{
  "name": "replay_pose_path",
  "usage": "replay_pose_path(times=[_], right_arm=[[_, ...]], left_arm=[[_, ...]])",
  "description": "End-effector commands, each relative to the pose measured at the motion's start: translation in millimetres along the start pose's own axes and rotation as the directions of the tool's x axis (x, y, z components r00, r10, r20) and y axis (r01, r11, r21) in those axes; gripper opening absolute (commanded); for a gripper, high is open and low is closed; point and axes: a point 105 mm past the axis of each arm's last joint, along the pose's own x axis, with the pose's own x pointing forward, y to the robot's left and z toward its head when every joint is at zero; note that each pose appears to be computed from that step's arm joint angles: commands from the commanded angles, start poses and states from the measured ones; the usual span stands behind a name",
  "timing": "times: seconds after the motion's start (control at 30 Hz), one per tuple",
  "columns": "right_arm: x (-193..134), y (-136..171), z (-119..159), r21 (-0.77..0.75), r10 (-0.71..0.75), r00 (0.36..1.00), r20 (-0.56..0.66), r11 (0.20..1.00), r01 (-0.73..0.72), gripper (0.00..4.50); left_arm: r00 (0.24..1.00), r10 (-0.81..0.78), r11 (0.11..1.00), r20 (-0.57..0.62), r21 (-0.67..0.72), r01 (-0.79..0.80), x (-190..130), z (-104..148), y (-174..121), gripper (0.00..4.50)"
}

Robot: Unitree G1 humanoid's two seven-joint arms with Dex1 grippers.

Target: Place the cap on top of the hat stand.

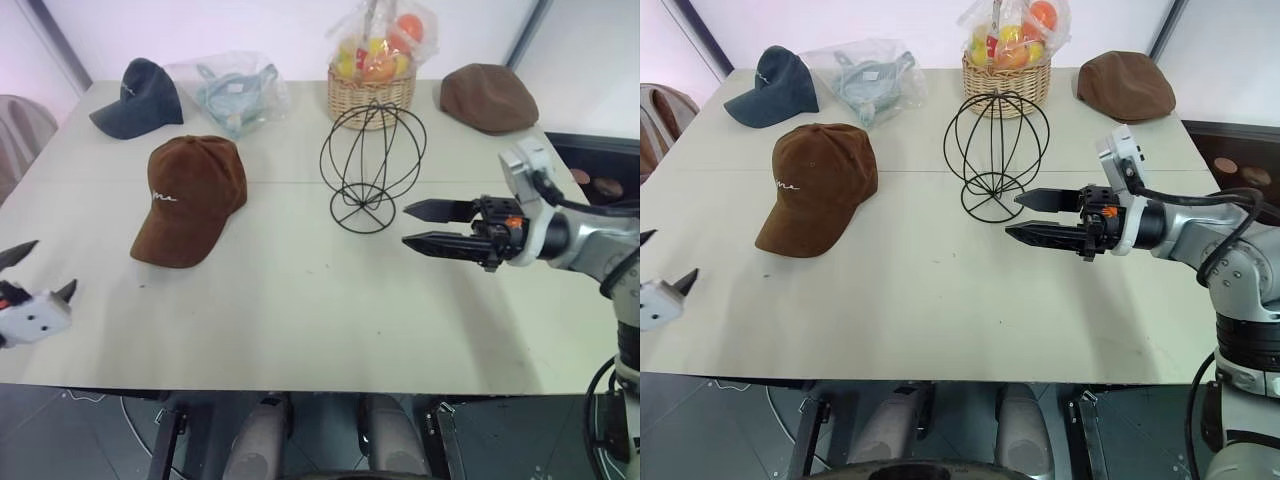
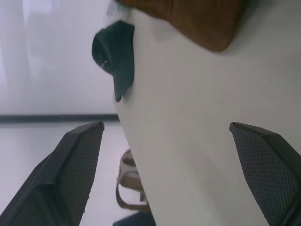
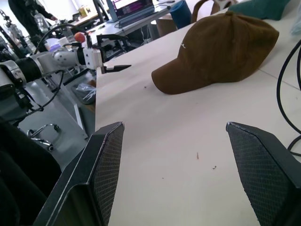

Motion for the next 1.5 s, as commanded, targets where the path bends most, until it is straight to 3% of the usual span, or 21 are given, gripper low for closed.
replay_pose_path(times=[0.03, 0.43, 1.03, 1.13, 1.37, 1.5], right_arm=[[0, -2, 14, -0.058, 0.003, 1.0, 0.021, 0.998, -0.002, 3.52], [-7, -4, 19, -0.075, -0.031, 1.0, -0.005, 0.997, 0.03, 3.52], [-10, -3, 19, -0.079, -0.068, 0.998, -0.01, 0.995, 0.067, 3.52], [-9, -3, 19, -0.081, -0.07, 0.997, -0.011, 0.994, 0.069, 3.56], [-9, -4, 20, -0.089, -0.08, 0.997, -0.014, 0.993, 0.079, 3.56], [-11, -4, 21, -0.091, -0.084, 0.996, -0.013, 0.992, 0.083, 3.56]], left_arm=[[0.996, 0.015, 0.993, 0.087, 0.111, -0.025, 15, 11, 4, 4.5], [0.944, -0.117, 0.95, 0.308, 0.312, 0.016, 52, 41, -22, 4.5], [0.905, -0.162, 0.91, 0.394, 0.414, -0.017, 74, 51, -32, 4.5], [0.893, -0.157, 0.905, 0.421, 0.423, -0.04, 80, 57, -32, 3.6], [0.886, -0.122, 0.909, 0.446, 0.409, -0.081, 96, 69, -32, 0.04], [0.89, -0.089, 0.91, 0.447, 0.399, -0.109, 99, 70, -30, 0.01]])
